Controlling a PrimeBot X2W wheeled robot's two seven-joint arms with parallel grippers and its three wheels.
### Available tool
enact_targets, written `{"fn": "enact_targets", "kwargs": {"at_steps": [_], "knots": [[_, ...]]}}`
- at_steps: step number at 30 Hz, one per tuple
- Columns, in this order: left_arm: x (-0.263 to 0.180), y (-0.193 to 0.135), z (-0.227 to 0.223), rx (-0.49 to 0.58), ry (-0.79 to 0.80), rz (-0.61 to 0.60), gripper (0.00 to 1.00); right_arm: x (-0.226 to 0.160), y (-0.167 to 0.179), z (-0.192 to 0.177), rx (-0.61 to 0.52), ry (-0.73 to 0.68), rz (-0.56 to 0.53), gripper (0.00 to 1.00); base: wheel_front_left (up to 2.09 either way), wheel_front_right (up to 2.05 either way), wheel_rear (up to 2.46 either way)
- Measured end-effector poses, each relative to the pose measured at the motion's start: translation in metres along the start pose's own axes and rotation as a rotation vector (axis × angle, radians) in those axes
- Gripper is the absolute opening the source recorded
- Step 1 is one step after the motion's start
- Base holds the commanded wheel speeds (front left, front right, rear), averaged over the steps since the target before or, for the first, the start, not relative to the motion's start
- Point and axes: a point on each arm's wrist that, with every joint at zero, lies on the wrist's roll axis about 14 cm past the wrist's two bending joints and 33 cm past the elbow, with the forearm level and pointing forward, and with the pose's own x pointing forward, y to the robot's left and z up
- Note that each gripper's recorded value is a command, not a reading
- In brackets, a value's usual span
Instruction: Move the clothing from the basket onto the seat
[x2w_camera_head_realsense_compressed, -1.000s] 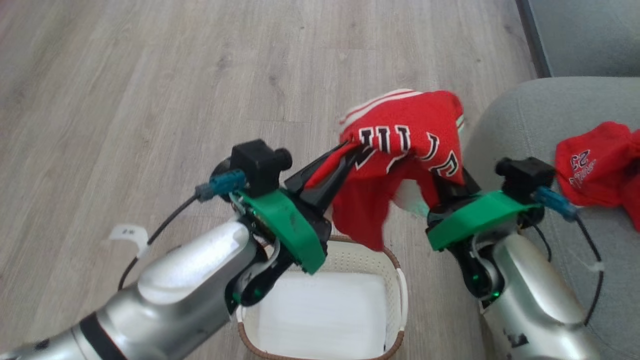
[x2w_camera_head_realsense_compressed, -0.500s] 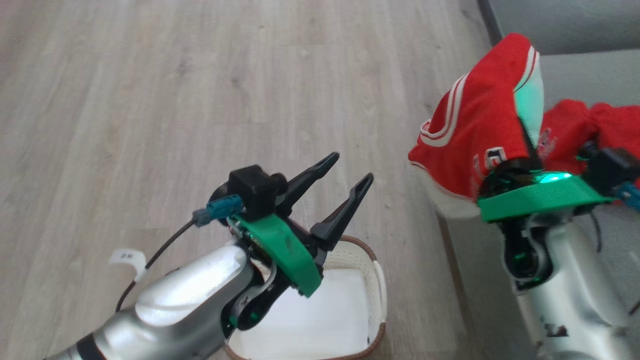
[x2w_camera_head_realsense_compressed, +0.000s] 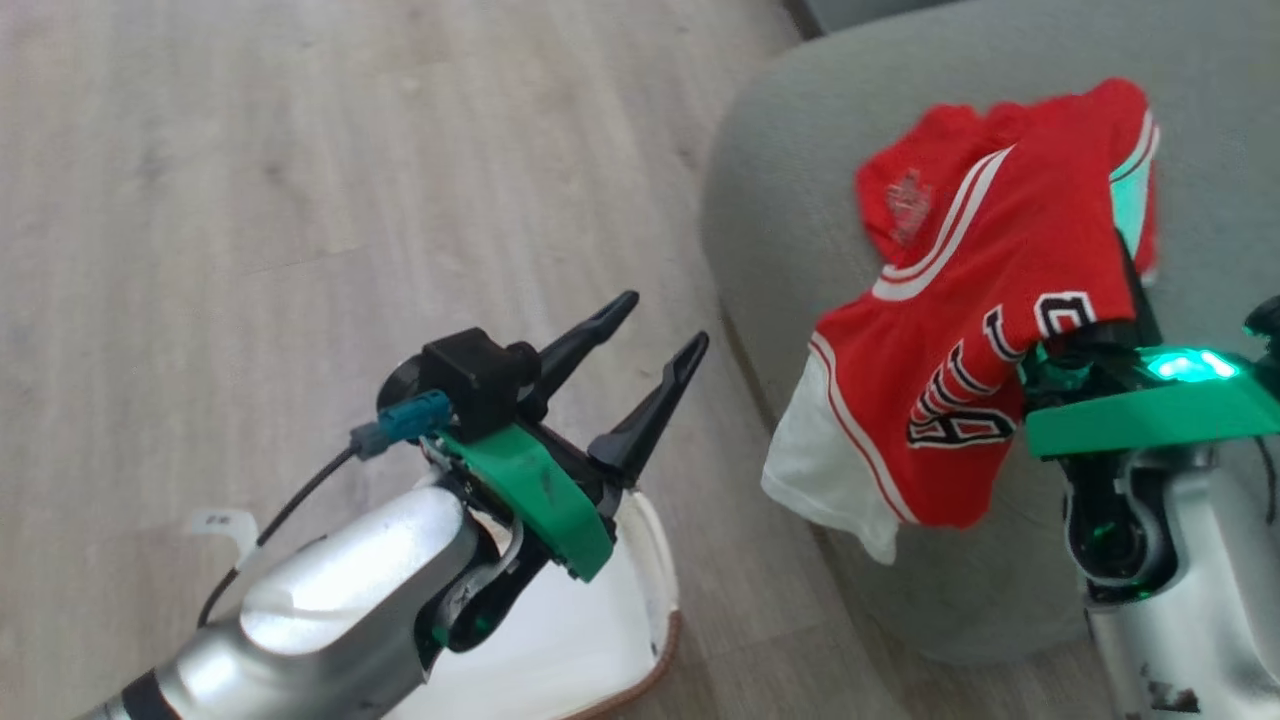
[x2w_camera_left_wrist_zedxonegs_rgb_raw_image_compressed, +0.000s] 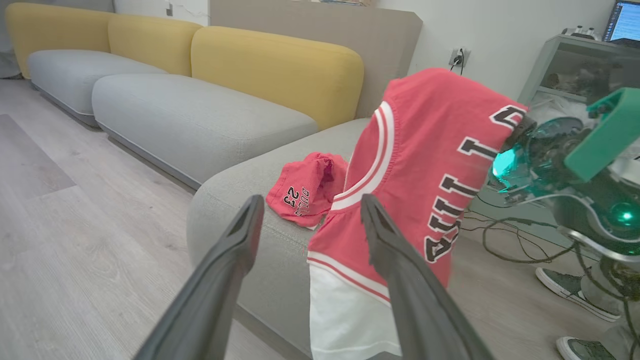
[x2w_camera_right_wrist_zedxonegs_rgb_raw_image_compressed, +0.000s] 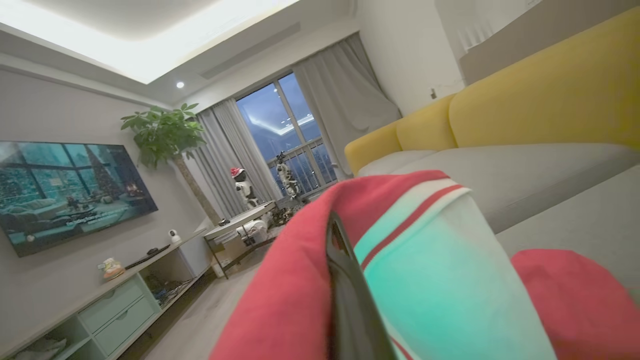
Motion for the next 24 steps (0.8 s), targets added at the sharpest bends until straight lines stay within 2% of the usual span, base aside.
{"fn": "enact_targets", "kwargs": {"at_steps": [15,20,24], "knots": [[0.044,-0.041,-0.020,-0.019,0.020,-0.196,1.00,-0.045,-0.048,0.052,-0.109,-0.076,-0.166,0.00,0.00,0.00,0.00],[0.049,-0.040,-0.031,-0.042,0.032,-0.210,1.00,-0.044,-0.054,0.051,-0.136,-0.055,-0.186,0.00,0.00,0.00,0.00],[0.050,-0.033,-0.037,-0.049,0.039,-0.206,1.00,-0.024,-0.057,0.059,-0.160,-0.054,-0.169,0.00,0.00,0.00,0.00]]}}
